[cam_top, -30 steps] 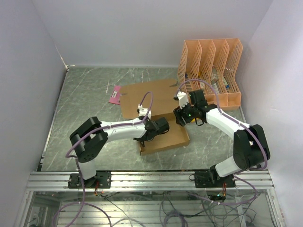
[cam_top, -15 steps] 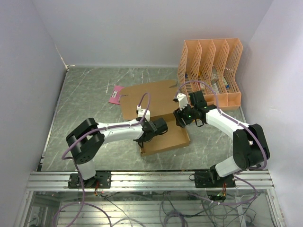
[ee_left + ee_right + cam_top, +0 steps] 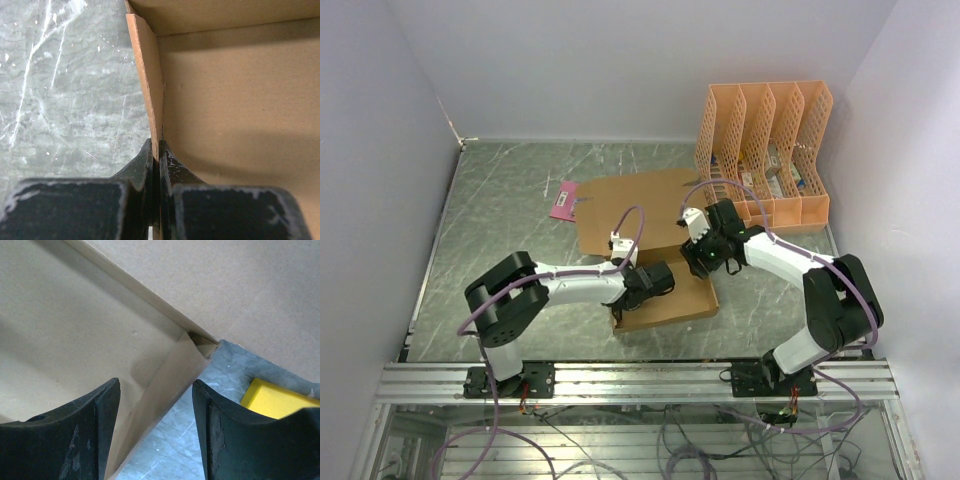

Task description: Fold the paper box

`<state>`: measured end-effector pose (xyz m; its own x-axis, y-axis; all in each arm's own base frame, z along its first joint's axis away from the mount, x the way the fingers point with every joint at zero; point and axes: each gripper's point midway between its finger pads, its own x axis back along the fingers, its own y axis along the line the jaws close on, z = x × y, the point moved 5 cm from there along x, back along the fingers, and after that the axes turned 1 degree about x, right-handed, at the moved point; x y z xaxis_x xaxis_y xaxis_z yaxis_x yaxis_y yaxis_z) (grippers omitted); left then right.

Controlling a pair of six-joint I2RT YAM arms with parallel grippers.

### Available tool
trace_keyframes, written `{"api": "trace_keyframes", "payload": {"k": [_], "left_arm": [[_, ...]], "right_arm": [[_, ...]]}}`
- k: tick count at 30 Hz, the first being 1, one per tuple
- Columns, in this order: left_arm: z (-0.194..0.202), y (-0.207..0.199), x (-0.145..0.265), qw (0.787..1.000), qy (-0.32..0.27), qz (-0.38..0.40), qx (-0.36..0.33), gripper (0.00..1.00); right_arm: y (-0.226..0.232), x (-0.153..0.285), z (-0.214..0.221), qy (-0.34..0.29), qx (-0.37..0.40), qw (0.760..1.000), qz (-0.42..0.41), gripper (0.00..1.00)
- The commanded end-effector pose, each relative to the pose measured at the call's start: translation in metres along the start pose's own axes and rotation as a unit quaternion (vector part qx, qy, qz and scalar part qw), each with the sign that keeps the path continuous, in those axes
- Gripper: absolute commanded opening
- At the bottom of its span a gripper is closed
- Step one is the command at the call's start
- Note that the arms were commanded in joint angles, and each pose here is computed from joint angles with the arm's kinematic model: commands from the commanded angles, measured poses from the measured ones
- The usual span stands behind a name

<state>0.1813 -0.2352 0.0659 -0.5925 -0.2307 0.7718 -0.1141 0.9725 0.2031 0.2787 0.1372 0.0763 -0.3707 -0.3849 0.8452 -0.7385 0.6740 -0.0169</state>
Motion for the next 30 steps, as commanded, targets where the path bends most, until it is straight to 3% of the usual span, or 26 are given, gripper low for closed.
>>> {"api": "trace_keyframes", "payload": {"k": [1,6,14,21,30], "left_arm": [[0.034,0.041,-0.017,0.986,0.043,-0.111,-0.115,0.07],[0.025,0.038,-0.011,0.985,0.033,-0.12,-0.121,0.08],[0.026,0.027,-0.001,0.998,0.037,-0.027,-0.041,0.3],[0.007,0.016,0.013,1.0,0.017,0.012,-0.009,0.4],[-0.009,0.008,0.028,0.999,0.001,0.044,0.014,0.44]], "right_arm": [[-0.005,-0.001,0.005,0.01,-0.001,1.0,0.021,0.59],[-0.006,-0.004,0.008,0.018,-0.006,0.999,0.026,0.59],[-0.007,-0.007,0.012,0.03,-0.01,0.999,0.031,0.6],[-0.002,-0.01,0.013,0.034,-0.003,0.999,0.022,0.6],[0.0,-0.006,0.007,0.019,-0.001,1.0,0.018,0.6]]}}
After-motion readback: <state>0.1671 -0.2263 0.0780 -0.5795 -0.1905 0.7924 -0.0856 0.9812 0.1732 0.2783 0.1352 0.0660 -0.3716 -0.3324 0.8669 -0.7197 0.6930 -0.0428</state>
